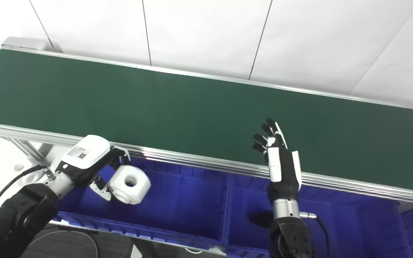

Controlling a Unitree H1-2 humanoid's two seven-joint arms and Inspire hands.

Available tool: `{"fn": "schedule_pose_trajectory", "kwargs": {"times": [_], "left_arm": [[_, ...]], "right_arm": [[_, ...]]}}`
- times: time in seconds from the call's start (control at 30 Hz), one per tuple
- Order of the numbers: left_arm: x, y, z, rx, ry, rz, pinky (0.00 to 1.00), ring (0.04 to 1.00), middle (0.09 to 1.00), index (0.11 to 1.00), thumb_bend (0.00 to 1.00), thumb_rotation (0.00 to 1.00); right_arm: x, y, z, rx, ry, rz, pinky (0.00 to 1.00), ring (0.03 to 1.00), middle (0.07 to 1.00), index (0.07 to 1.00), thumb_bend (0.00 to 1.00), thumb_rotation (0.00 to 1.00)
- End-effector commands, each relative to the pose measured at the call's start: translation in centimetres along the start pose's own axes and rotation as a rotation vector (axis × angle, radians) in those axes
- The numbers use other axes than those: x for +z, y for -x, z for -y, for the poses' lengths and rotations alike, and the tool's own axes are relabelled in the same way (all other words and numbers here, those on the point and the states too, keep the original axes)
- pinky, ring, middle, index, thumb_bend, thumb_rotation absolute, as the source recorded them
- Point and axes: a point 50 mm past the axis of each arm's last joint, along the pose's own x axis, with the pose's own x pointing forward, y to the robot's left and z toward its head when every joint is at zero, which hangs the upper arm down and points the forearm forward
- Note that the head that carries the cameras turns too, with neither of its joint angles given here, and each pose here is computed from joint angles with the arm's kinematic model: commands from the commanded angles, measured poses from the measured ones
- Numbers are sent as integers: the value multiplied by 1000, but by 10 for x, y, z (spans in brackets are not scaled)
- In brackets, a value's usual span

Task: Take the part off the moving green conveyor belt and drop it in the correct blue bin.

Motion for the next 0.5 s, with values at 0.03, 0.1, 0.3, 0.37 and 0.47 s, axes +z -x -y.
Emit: {"fn": "schedule_pose_trajectory", "kwargs": {"times": [0.03,0.1,0.3,0.37,0.47], "left_arm": [[-12,1,-5,57,-104,-11,359,370,415,499,522,0],[-17,-1,-2,71,-143,-22,362,378,426,498,524,0],[-20,-3,-6,42,-164,-82,472,481,498,498,520,41],[-17,-2,-8,-33,-141,-95,560,604,615,605,862,318],[-11,-1,-11,-169,-97,-102,766,811,817,777,987,513]], "right_arm": [[11,-1,-3,4,-11,50,791,843,923,948,880,957],[11,0,-4,6,-17,53,788,841,920,945,871,953],[12,0,-4,11,-29,56,791,846,924,948,866,946],[12,0,-4,13,-31,56,789,846,923,948,865,943],[12,0,-3,15,-32,55,787,845,921,948,868,941]]}}
